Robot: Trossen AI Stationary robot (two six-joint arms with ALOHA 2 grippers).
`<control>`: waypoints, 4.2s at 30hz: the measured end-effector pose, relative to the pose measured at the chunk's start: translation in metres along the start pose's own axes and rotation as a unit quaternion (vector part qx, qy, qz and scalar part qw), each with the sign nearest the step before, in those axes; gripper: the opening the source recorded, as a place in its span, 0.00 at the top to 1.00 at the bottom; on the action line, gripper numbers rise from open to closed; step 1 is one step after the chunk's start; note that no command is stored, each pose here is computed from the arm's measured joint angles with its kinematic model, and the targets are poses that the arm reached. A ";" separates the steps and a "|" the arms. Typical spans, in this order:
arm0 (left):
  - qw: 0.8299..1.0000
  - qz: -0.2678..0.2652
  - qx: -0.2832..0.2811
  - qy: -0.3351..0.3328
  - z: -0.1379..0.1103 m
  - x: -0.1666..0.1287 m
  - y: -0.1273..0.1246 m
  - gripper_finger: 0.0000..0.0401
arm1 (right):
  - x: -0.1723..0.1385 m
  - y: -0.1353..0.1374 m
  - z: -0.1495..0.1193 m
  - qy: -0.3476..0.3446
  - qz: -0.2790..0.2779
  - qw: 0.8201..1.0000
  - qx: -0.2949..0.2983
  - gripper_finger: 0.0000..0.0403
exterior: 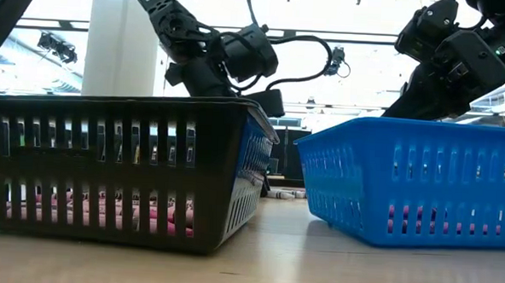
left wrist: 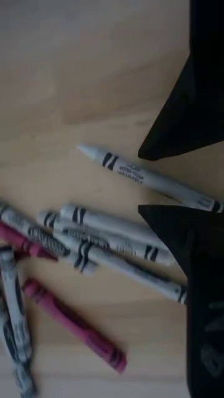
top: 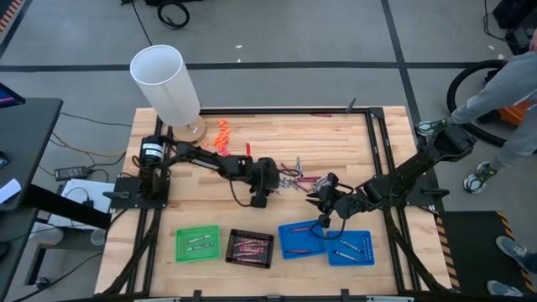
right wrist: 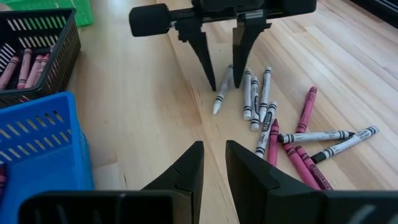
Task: Sort crayons
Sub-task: Put the white crayon into the green bin
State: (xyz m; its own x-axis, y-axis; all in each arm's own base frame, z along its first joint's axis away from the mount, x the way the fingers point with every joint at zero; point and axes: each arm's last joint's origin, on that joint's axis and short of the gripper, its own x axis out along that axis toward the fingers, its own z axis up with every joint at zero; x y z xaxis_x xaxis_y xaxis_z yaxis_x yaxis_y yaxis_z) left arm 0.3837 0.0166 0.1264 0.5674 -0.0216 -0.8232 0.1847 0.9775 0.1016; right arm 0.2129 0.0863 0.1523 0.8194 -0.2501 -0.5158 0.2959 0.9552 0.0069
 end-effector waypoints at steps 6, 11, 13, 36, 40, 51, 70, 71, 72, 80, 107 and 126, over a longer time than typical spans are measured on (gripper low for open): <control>1.000 -0.017 0.007 0.018 -0.003 -0.001 -0.003 0.65 | 0.000 0.000 0.000 0.000 0.000 1.000 0.000 0.81; 0.999 -0.022 0.002 0.030 -0.005 -0.001 -0.004 0.65 | 0.000 0.000 0.000 0.000 0.004 1.000 0.002 0.81; 0.999 -0.023 0.000 0.034 -0.006 -0.001 -0.004 0.68 | 0.000 0.000 0.000 0.000 0.005 1.000 0.002 0.81; 0.999 -0.007 -0.013 0.038 0.010 -0.053 -0.039 0.96 | -0.001 0.003 0.000 0.000 0.015 1.000 0.004 0.81; 0.999 -0.015 -0.031 0.022 0.017 -0.079 -0.053 0.96 | -0.002 0.003 0.000 -0.001 0.015 1.000 0.005 0.81; 0.979 -0.104 -0.158 0.075 0.009 -0.141 -0.099 0.96 | -0.002 0.003 0.000 -0.002 0.016 1.000 0.005 0.81; 0.943 -0.079 -0.226 0.232 -0.030 -0.175 -0.185 0.96 | -0.002 0.004 0.001 -0.006 0.018 1.000 0.009 0.81; 0.943 -0.075 -0.226 0.232 -0.031 -0.176 -0.188 0.96 | -0.002 0.004 0.001 -0.006 0.018 1.000 0.009 0.81; 0.942 -0.070 -0.228 0.235 -0.033 -0.177 -0.190 0.96 | -0.002 0.004 0.001 -0.006 0.018 1.000 0.009 0.81; 0.939 -0.012 -0.231 0.254 -0.046 -0.186 -0.203 0.94 | -0.002 0.004 0.001 -0.006 0.018 1.000 0.009 0.81; 0.923 0.046 -0.263 0.279 -0.058 -0.165 -0.226 0.71 | -0.004 0.007 0.000 -0.010 0.022 1.000 0.003 0.81; 0.940 0.046 -0.210 0.265 -0.029 -0.142 -0.153 0.61 | -0.004 0.007 0.001 -0.016 0.021 1.000 0.006 0.81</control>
State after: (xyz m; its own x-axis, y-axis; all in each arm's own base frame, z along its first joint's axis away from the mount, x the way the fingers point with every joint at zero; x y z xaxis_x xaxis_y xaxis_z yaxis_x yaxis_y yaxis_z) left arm 0.2512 -0.1242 0.2116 0.0655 0.0651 -0.9957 -0.2407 0.9694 0.0476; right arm 0.2126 0.0938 0.1555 0.8460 -0.2155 -0.4876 0.2668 0.9630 0.0372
